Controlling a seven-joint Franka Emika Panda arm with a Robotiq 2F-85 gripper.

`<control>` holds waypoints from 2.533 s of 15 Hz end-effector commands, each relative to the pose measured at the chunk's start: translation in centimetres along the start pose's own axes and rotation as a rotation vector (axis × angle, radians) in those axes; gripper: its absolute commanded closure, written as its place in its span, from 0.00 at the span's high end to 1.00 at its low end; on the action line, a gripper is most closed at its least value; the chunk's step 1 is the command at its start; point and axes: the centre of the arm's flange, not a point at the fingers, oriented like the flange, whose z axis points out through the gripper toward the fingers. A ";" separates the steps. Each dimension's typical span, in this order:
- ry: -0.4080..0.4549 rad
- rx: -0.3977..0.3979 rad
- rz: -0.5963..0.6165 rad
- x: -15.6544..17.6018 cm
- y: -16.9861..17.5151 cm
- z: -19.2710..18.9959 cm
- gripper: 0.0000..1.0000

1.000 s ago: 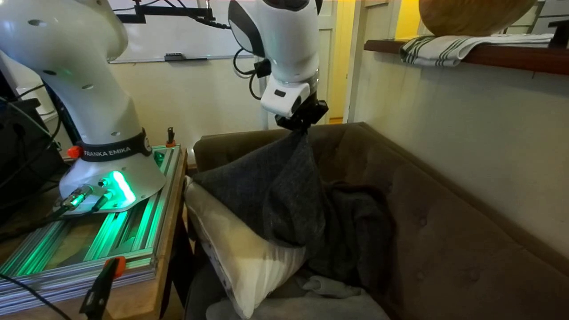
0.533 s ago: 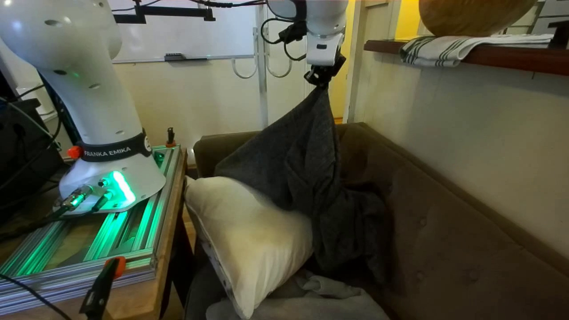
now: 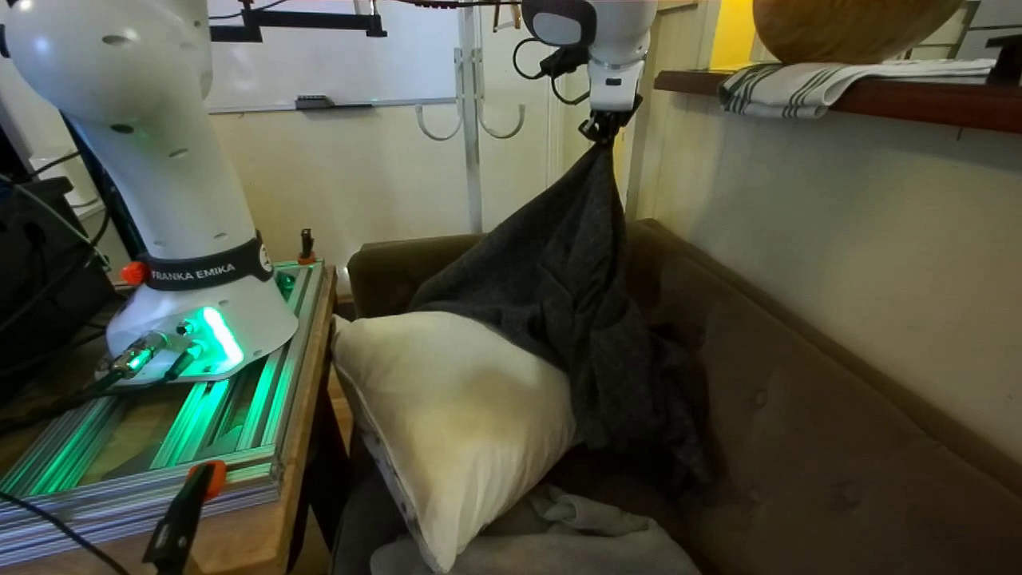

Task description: Shift the pillow to the right

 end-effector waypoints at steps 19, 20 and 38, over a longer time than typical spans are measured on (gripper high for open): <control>0.231 0.111 -0.260 -3.9 -7.3 10.0 0.01; 0.229 0.134 -0.259 -3.8 -7.6 10.3 0.01; 0.065 -0.043 -0.254 -4.8 -6.5 12.5 0.54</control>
